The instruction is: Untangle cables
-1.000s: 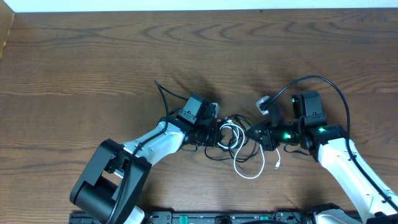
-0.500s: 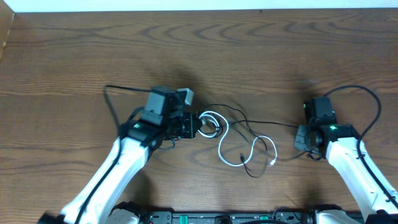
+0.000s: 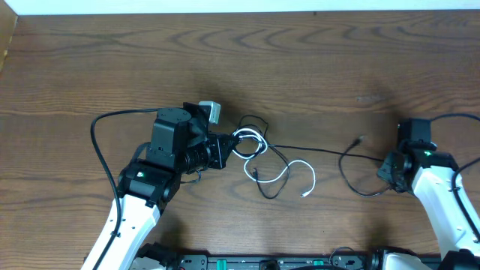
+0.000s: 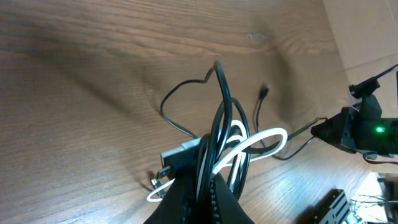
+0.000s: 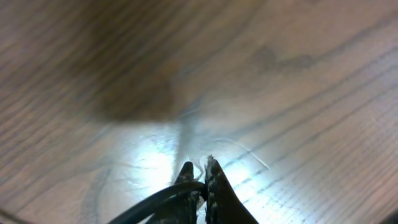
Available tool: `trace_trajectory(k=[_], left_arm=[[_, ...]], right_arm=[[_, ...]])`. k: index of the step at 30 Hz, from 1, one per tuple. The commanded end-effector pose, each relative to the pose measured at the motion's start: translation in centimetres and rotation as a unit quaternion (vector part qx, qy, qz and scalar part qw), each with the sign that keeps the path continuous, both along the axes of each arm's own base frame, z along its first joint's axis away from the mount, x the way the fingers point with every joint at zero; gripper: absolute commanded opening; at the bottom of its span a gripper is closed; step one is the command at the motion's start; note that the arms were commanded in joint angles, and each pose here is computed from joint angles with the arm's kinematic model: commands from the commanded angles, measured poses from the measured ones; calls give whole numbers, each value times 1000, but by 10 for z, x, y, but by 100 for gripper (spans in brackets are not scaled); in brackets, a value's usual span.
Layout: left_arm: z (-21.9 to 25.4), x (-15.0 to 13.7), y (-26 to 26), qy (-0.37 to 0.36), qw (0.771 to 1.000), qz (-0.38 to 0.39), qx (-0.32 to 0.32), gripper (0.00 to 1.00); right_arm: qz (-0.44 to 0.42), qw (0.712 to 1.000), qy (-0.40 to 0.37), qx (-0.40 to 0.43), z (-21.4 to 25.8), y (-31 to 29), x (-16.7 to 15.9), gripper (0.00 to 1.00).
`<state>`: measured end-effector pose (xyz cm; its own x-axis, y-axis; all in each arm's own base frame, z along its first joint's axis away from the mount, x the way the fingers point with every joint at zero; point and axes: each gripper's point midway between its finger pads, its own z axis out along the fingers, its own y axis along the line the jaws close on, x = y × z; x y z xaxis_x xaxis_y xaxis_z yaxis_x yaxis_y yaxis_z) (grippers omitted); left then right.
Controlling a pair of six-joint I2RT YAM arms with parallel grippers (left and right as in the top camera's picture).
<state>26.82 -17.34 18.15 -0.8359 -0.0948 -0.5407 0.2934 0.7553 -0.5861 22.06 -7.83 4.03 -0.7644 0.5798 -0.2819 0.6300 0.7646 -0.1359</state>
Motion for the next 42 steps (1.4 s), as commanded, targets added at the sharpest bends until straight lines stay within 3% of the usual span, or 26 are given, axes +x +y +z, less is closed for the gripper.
trace_trajectory(k=[1,11,13,16,18,21,25,29,36,42], left_arm=[[0,7,12,-10,1000,23,12,8],[1,6,11,-9,1000,20,9,8],[3,2,6,-6,1000,5,-4,8],[10,-4,-4,-6,999,-21,-29,8],[14,-7,-11,-8,998,-39,-43,8],[13,-12,-19,-7,997,-57,-44,8],[7,-24,-37,-1,994,-99,-40,7],[-4,-35,-53,11,990,-135,-31,8],[-14,-40,-68,20,986,-161,-26,8],[-10,-42,-73,19,984,-171,-42,8]], right_arm=[[-60,998,-11,-32,8,-25,-4,1],[-154,988,-33,-2,6,-51,-15,1],[-123,991,-51,31,5,-42,-2,1],[18,985,-110,132,10,-1,36,1],[147,949,-173,219,26,42,61,8],[320,847,-269,327,67,108,77,23],[417,758,-318,387,98,153,72,50],[481,705,-326,407,109,183,61,56],[551,649,-304,427,112,227,40,53],[580,637,-277,425,106,248,28,47]])
